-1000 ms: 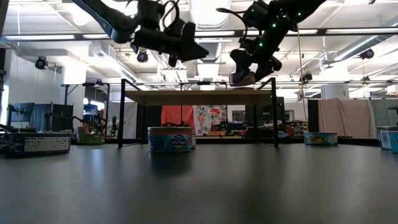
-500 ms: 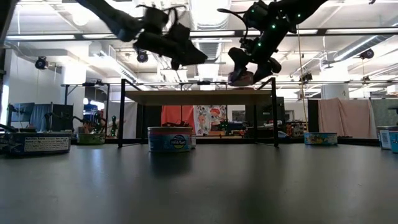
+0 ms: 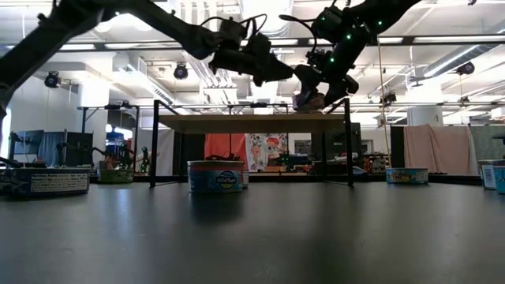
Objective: Stack canned seafood by type on shelf
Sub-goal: Stack the red tuna can on top of the other red tuna can on the shelf
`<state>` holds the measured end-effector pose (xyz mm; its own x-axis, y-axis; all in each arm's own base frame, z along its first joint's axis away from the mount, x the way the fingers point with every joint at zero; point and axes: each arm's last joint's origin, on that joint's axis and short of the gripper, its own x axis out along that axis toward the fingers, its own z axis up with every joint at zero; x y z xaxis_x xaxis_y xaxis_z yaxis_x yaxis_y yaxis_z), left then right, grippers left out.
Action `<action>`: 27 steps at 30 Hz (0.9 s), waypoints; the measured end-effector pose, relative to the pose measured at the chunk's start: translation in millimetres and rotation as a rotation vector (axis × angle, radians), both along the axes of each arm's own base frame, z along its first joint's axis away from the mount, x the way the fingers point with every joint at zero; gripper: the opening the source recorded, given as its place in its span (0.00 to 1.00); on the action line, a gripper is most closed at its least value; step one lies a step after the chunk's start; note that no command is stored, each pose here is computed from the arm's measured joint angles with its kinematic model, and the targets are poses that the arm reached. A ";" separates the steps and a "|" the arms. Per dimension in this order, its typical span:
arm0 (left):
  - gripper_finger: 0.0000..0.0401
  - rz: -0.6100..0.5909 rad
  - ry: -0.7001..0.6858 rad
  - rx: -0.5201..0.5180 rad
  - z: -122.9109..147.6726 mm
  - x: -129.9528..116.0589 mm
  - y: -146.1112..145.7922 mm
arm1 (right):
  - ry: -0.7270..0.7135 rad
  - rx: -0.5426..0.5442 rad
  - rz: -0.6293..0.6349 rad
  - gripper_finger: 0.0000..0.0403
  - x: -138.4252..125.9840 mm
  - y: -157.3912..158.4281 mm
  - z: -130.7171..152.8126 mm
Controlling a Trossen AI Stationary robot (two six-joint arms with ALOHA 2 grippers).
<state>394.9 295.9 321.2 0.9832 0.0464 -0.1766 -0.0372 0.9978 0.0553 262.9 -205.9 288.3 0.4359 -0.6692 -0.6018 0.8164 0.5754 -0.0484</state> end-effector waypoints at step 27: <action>0.22 -0.090 0.134 -0.022 -14.6 24.4 6.5 | -0.083 0.077 -0.024 0.99 8.5 -5.0 -11.2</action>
